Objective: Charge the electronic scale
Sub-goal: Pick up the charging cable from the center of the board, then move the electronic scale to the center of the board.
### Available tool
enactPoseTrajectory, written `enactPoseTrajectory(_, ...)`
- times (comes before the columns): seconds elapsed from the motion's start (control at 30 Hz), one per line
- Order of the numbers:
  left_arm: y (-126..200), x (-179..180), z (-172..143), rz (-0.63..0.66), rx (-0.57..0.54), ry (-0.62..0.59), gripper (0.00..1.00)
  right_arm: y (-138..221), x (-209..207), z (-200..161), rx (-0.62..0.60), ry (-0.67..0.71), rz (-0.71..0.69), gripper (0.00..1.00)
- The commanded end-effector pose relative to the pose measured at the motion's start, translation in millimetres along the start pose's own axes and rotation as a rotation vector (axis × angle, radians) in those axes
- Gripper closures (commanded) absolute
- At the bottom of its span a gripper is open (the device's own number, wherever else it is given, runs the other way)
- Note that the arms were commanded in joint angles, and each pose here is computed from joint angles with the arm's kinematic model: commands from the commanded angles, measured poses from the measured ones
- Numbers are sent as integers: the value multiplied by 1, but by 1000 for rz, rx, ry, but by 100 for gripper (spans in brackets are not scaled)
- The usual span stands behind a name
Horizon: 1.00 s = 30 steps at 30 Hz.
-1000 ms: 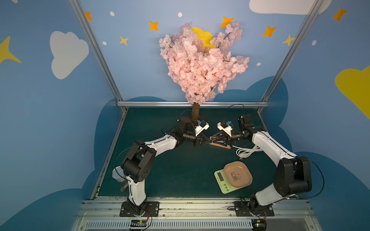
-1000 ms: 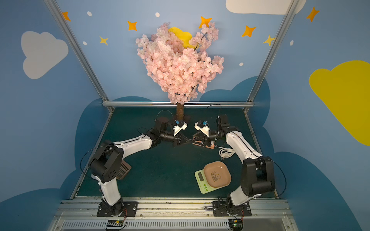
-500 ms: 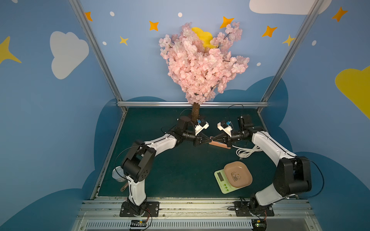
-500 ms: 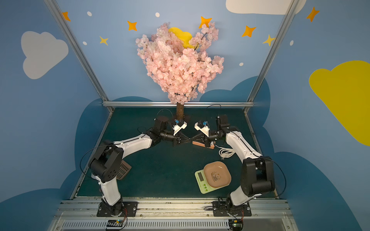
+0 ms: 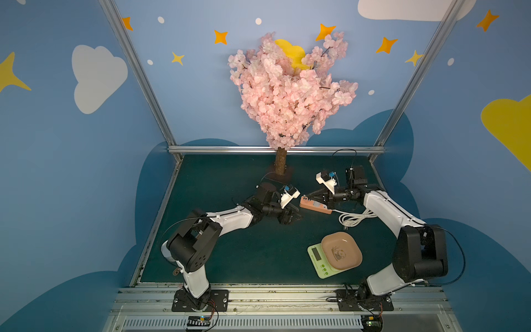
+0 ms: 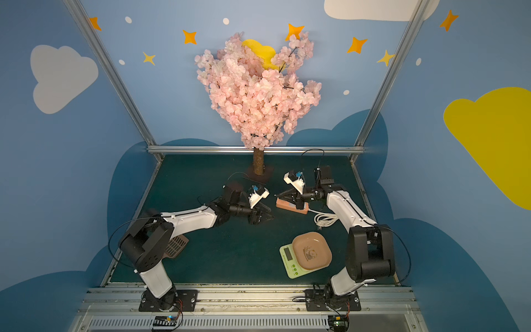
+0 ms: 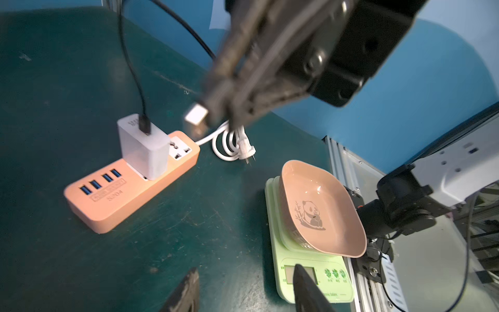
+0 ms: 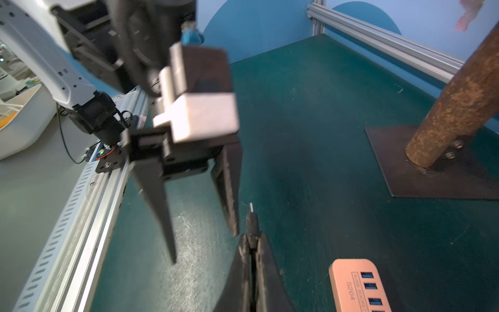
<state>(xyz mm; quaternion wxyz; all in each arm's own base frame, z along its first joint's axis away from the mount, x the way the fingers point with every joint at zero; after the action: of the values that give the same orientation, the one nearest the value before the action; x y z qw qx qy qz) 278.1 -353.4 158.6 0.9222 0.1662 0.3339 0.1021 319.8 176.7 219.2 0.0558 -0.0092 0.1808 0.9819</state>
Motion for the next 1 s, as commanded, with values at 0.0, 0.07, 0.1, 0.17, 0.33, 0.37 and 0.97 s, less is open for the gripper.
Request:
enactPoseTrajectory(0.0, -23, -11, -7, 83, -10, 3, 44, 3, -15, 2, -6, -42, -79, 100)
enactPoseTrajectory(0.07, -41, -11, -18, 113, 35, 27, 44, 4, -22, 2, -15, -72, -106, 100)
enactPoseTrajectory(0.1, -48, -11, -21, 130, 52, 31, 44, 3, -27, 1, -16, -92, -121, 100)
enactPoseTrajectory(0.17, -60, -10, -26, 174, 63, 26, 40, 3, -33, 1, -20, -118, -137, 100)
enactPoseTrajectory(0.33, -89, -19, -33, 227, 104, -12, 33, 4, -46, -1, -4, -177, -183, 100)
enactPoseTrajectory(0.37, -93, -21, -34, 226, 116, -13, 33, 4, -46, -1, -4, -177, -183, 100)
enactPoseTrajectory(0.97, -127, -22, -48, 256, 186, -63, 68, 10, -48, 3, -16, -228, -190, 100)
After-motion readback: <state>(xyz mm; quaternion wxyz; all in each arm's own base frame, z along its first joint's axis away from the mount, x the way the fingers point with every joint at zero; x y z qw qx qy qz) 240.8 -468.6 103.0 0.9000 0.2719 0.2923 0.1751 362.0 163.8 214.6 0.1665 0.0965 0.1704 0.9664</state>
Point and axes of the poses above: each gripper's point midway between its finger pads, its own y axis back along the fingers, its own x axis along the line the jaws close on, z = x × y, the point moved 4 cm from there along y, back along the fingers, and after that the axes turned 13 degrees about y, right-handed, at the moved point
